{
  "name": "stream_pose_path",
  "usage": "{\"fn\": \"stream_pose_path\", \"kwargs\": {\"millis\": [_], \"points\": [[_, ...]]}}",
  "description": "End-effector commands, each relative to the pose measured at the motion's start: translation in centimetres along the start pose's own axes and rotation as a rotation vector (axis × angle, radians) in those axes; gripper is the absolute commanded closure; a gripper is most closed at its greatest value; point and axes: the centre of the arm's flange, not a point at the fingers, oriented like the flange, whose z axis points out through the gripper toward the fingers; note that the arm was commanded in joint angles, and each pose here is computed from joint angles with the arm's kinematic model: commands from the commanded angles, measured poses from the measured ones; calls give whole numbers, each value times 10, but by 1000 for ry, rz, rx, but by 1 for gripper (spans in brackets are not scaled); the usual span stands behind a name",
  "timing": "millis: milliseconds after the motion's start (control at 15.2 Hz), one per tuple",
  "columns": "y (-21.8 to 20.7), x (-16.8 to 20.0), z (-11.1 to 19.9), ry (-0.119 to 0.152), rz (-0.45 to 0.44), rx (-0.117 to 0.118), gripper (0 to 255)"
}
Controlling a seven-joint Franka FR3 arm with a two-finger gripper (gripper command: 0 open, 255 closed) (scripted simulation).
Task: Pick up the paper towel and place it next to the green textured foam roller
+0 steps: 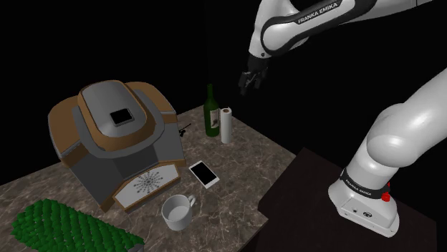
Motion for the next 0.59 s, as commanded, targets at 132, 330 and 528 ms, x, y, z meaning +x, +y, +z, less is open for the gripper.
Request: {"fn": "stream_pose_path", "kwargs": {"millis": [132, 330, 528], "points": [[-3, 24, 48, 4, 1, -2, 0], [-5, 43, 83, 5, 1, -4, 0], [-7, 61, 117, 7, 2, -6, 0]]}}
